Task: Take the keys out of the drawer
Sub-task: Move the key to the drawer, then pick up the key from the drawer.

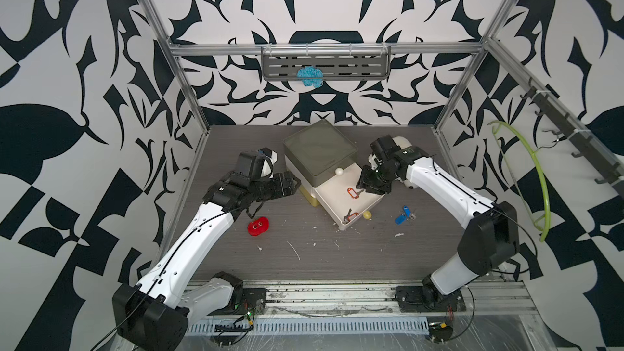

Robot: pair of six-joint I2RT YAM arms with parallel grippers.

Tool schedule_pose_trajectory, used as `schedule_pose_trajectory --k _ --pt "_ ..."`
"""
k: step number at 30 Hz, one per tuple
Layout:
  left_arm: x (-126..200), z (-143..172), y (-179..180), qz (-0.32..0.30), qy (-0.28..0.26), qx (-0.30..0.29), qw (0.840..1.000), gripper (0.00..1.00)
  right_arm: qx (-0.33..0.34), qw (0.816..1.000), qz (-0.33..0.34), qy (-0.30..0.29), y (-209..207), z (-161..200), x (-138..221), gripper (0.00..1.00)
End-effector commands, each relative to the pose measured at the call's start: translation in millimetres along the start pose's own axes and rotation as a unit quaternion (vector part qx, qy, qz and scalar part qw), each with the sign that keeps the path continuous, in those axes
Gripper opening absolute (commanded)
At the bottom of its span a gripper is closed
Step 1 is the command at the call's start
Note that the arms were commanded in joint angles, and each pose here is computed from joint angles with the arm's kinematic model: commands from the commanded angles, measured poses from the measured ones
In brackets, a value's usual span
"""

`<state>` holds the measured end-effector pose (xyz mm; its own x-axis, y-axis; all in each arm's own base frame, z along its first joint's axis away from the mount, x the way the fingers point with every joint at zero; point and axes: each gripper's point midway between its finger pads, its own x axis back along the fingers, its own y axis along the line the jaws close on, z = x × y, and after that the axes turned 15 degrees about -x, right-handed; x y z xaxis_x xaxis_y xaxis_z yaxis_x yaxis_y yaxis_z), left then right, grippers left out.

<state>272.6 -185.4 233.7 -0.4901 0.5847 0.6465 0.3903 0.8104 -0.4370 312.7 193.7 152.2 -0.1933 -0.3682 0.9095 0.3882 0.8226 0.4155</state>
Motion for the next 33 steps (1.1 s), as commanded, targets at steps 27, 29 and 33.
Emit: schedule_pose_trajectory --k 27,29,33 --pt "15 10 2 -0.005 -0.009 -0.027 1.0 0.9 0.601 0.797 0.045 -0.043 7 27 -17 0.4" --pt "15 10 2 -0.006 -0.009 -0.027 1.0 0.9 0.603 0.794 0.057 -0.042 4 24 -21 0.4" --pt "15 8 3 -0.008 -0.009 -0.025 1.0 0.9 0.609 0.788 0.071 -0.049 0 19 -25 0.4"
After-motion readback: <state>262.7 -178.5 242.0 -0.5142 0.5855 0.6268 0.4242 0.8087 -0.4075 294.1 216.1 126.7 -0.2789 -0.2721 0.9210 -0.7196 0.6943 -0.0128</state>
